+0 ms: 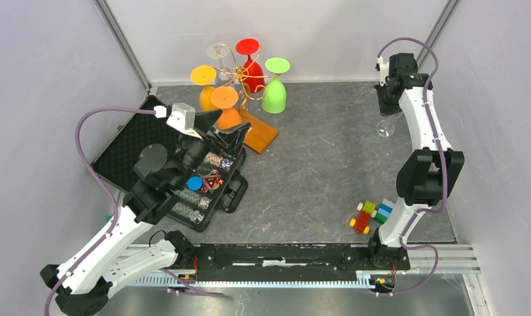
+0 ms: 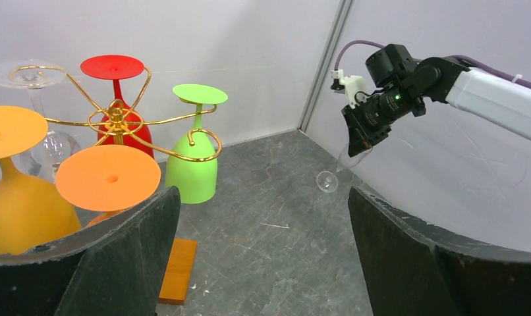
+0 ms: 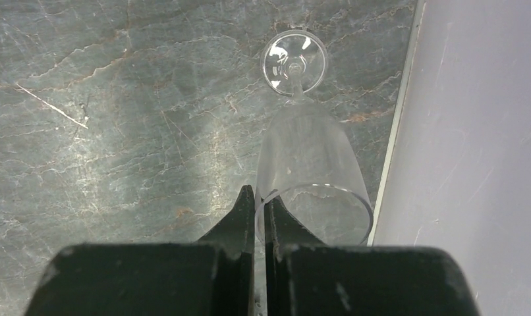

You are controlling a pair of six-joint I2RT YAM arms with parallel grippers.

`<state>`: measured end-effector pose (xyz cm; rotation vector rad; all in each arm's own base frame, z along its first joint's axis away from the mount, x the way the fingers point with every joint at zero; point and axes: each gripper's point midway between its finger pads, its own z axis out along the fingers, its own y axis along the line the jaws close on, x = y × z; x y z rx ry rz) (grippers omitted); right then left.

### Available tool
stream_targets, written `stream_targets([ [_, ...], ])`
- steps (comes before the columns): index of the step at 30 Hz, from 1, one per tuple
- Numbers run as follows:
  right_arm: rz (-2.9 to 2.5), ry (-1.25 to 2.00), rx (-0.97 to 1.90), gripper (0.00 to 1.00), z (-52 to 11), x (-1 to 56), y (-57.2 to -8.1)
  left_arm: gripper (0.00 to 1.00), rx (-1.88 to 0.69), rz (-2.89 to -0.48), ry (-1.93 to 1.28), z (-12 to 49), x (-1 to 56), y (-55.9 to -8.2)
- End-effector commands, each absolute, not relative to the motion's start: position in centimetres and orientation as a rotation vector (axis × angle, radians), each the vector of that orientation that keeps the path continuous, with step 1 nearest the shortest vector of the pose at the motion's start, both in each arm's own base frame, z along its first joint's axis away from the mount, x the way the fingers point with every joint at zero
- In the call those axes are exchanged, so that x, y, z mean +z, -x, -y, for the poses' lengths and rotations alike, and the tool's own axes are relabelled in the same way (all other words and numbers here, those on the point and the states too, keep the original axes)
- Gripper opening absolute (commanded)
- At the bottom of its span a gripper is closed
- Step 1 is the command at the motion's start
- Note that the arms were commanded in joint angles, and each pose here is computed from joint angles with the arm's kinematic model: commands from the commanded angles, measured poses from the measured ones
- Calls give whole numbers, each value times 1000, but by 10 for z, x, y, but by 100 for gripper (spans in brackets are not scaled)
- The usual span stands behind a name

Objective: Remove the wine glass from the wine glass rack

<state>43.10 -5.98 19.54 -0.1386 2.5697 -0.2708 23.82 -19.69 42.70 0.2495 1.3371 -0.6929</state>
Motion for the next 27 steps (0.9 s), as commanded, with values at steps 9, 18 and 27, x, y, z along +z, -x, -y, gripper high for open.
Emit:
stream_targets([
  [9,-2557,130,-295,12,64,200,-441,100,-791,-1311,-239,210,435,-237],
  [18,-2520,111,-309,39,71,212,-451,100,-806,-1319,-252,216,433,-237],
  [27,-2500,62,-304,41,83,213,-463,100,-814,-1332,-259,220,429,-239],
])
